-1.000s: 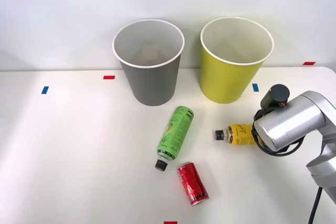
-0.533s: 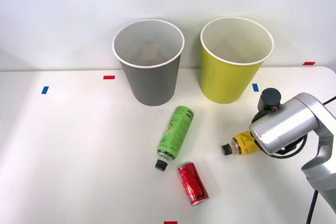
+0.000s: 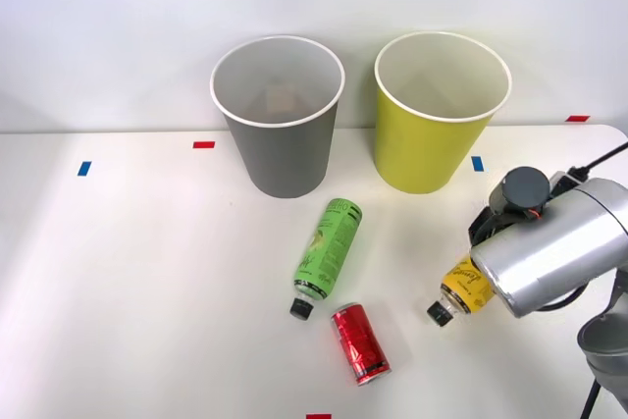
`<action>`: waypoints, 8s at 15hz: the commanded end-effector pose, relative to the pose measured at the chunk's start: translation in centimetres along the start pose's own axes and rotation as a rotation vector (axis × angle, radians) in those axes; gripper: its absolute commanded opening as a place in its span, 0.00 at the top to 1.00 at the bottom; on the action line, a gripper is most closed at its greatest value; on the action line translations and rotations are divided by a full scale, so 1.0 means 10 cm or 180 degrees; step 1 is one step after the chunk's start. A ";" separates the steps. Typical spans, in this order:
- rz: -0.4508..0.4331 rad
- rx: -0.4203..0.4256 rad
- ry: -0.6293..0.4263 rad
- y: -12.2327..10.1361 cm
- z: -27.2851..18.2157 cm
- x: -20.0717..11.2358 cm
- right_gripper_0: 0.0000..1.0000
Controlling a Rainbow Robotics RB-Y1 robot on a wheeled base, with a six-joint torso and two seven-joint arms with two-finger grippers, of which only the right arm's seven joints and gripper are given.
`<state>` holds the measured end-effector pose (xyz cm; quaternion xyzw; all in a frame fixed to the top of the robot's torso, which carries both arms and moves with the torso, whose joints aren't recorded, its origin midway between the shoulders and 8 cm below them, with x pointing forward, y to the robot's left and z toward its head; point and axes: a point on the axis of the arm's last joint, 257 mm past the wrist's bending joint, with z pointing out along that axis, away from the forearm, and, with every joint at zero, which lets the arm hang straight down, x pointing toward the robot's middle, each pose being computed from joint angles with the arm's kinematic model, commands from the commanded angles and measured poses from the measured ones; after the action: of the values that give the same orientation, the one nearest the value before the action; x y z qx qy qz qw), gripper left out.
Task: Put cans in the gray bin, plastic bottles in the light green bin
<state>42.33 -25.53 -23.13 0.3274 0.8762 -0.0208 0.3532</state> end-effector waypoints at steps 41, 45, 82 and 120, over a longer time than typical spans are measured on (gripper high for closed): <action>-0.1048 -0.2290 -0.3100 2.20 -1.30 -2.78 1.00; -0.1026 -0.2290 -0.3096 2.19 -1.29 -2.78 0.34; -0.0485 -0.2113 -0.3287 -0.68 -1.22 -0.29 0.00; -0.1336 -0.1769 -0.2382 -1.14 -0.92 1.64 0.00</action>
<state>21.51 -22.84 -28.72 0.0106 0.7064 0.0265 0.7072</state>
